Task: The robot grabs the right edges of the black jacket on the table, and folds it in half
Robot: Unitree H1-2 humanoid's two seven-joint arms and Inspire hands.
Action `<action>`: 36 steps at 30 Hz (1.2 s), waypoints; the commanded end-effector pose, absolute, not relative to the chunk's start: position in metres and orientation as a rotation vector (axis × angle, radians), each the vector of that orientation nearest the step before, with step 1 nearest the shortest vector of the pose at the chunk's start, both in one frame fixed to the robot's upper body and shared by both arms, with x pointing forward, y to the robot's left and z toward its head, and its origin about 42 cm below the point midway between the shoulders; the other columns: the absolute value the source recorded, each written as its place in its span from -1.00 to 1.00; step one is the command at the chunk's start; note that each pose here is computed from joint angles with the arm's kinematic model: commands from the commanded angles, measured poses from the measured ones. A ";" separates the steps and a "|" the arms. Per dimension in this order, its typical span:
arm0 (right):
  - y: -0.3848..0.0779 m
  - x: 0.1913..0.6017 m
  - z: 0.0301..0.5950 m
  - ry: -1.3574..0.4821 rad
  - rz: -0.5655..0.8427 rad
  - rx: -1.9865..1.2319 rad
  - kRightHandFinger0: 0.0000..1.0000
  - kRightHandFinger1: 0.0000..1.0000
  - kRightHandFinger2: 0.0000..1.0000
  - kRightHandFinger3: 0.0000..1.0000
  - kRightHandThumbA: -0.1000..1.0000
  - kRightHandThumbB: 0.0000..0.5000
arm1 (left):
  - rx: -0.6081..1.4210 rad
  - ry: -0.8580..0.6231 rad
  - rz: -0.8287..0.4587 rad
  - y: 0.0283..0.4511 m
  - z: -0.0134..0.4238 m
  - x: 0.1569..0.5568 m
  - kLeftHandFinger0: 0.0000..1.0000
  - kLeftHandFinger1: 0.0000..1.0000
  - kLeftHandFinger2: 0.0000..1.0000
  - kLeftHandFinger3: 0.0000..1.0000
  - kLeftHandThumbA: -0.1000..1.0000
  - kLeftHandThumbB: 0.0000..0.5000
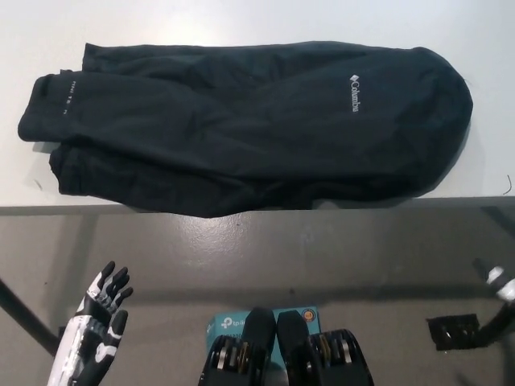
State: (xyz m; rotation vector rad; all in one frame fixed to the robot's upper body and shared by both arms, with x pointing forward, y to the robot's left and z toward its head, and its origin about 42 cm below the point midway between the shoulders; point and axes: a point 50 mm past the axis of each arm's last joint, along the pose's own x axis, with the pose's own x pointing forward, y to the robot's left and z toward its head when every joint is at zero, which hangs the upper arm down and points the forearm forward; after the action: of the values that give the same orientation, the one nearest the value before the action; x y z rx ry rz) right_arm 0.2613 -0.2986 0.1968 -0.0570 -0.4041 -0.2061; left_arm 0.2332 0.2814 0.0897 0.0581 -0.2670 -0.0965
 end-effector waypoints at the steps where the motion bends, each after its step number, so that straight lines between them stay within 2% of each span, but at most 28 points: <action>1: -0.312 0.289 0.246 -0.467 -0.211 -0.001 1.00 1.00 1.00 1.00 1.00 -0.63 | 0.034 -0.323 -0.063 0.286 0.099 0.226 0.96 1.00 1.00 1.00 0.44 0.88; 3: -0.315 0.300 0.257 -0.466 -0.212 0.017 1.00 1.00 1.00 1.00 1.00 -0.59 | 0.032 -0.334 -0.054 0.288 0.101 0.229 0.96 1.00 1.00 1.00 0.44 0.90; 6: -0.330 0.325 0.282 -0.421 -0.197 0.131 1.00 1.00 1.00 1.00 1.00 -0.32 | 0.038 -0.338 -0.044 0.291 0.104 0.231 0.96 1.00 1.00 1.00 0.46 0.95; 9: -0.343 0.357 0.288 -0.334 -0.156 0.250 1.00 1.00 1.00 1.00 0.99 -0.27 | 0.044 -0.336 -0.029 0.299 0.102 0.227 0.95 1.00 1.00 1.00 0.48 0.95; 10: -0.346 0.369 0.289 -0.303 -0.134 0.294 1.00 1.00 1.00 1.00 0.94 -0.24 | 0.041 -0.338 -0.031 0.300 0.103 0.228 0.96 1.00 1.00 1.00 0.46 0.92; 12: -0.352 0.392 0.291 -0.250 -0.086 0.412 1.00 1.00 1.00 1.00 0.75 -0.06 | 0.030 -0.336 -0.032 0.302 0.104 0.230 0.96 1.00 1.00 1.00 0.44 0.95; 13: -0.354 0.398 0.291 -0.239 -0.070 0.434 1.00 1.00 1.00 1.00 0.74 -0.05 | 0.024 -0.332 -0.030 0.302 0.104 0.230 0.96 1.00 1.00 1.00 0.43 0.96; 14: -0.357 0.412 0.292 -0.212 -0.037 0.472 1.00 1.00 1.00 1.00 0.79 0.04 | 0.032 -0.337 -0.027 0.300 0.103 0.229 0.96 1.00 1.00 1.00 0.44 0.91; 16: -0.361 0.428 0.292 -0.175 -0.002 0.523 1.00 1.00 1.00 1.00 0.88 0.07 | 0.033 -0.330 -0.028 0.299 0.101 0.227 0.97 1.00 1.00 1.00 0.46 0.89; 19: -0.361 0.454 0.292 -0.131 -0.003 0.572 1.00 1.00 1.00 1.00 0.95 -0.10 | 0.023 -0.328 -0.026 0.299 0.101 0.226 0.98 1.00 1.00 1.00 0.45 0.88; 20: -0.360 0.462 0.290 -0.116 -0.002 0.573 1.00 1.00 1.00 1.00 0.95 0.00 | 0.047 -0.337 -0.013 0.300 0.101 0.227 0.96 1.00 1.00 1.00 0.48 0.91; 24: -0.359 0.476 0.286 -0.077 0.020 0.602 1.00 1.00 1.00 1.00 1.00 0.18 | 0.044 -0.337 -0.007 0.301 0.101 0.227 0.96 1.00 1.00 1.00 0.49 0.90; 26: -0.358 0.483 0.281 -0.053 0.036 0.643 1.00 1.00 1.00 1.00 1.00 0.20 | 0.042 -0.336 -0.008 0.302 0.102 0.227 0.97 1.00 1.00 1.00 0.49 0.90; 27: -0.358 0.486 0.279 -0.041 0.041 0.659 1.00 1.00 1.00 1.00 1.00 0.29 | 0.041 -0.338 -0.006 0.302 0.102 0.227 0.97 1.00 1.00 1.00 0.49 0.90; 28: -0.358 0.489 0.276 -0.027 0.043 0.677 1.00 1.00 1.00 1.00 1.00 0.29 | 0.042 -0.341 -0.005 0.302 0.103 0.227 0.97 1.00 1.00 1.00 0.48 0.89; 29: -0.358 0.492 0.271 -0.009 0.047 0.702 1.00 1.00 1.00 1.00 0.99 0.29 | 0.037 -0.340 -0.005 0.302 0.103 0.227 0.97 1.00 1.00 1.00 0.48 0.89; 30: -0.358 0.493 0.269 -0.004 0.049 0.709 1.00 1.00 1.00 1.00 1.00 0.15 | 0.035 -0.339 -0.005 0.302 0.103 0.227 0.97 1.00 1.00 1.00 0.47 0.89; 32: -0.355 0.495 0.261 0.024 0.049 0.717 1.00 1.00 1.00 1.00 1.00 0.25 | 0.040 -0.336 -0.001 0.303 0.102 0.224 0.97 1.00 1.00 1.00 0.47 0.89; 36: -0.347 0.496 0.249 0.056 0.087 0.757 1.00 1.00 1.00 1.00 1.00 0.06 | 0.038 -0.325 0.006 0.305 0.103 0.218 0.97 1.00 1.00 1.00 0.47 0.89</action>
State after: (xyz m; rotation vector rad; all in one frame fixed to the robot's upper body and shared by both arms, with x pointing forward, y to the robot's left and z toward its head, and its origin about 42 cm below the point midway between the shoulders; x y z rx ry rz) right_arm 0.4863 -0.3484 0.2230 0.6867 0.1157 -0.0251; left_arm 0.2229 0.3004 0.0929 0.0427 -0.2770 -0.0184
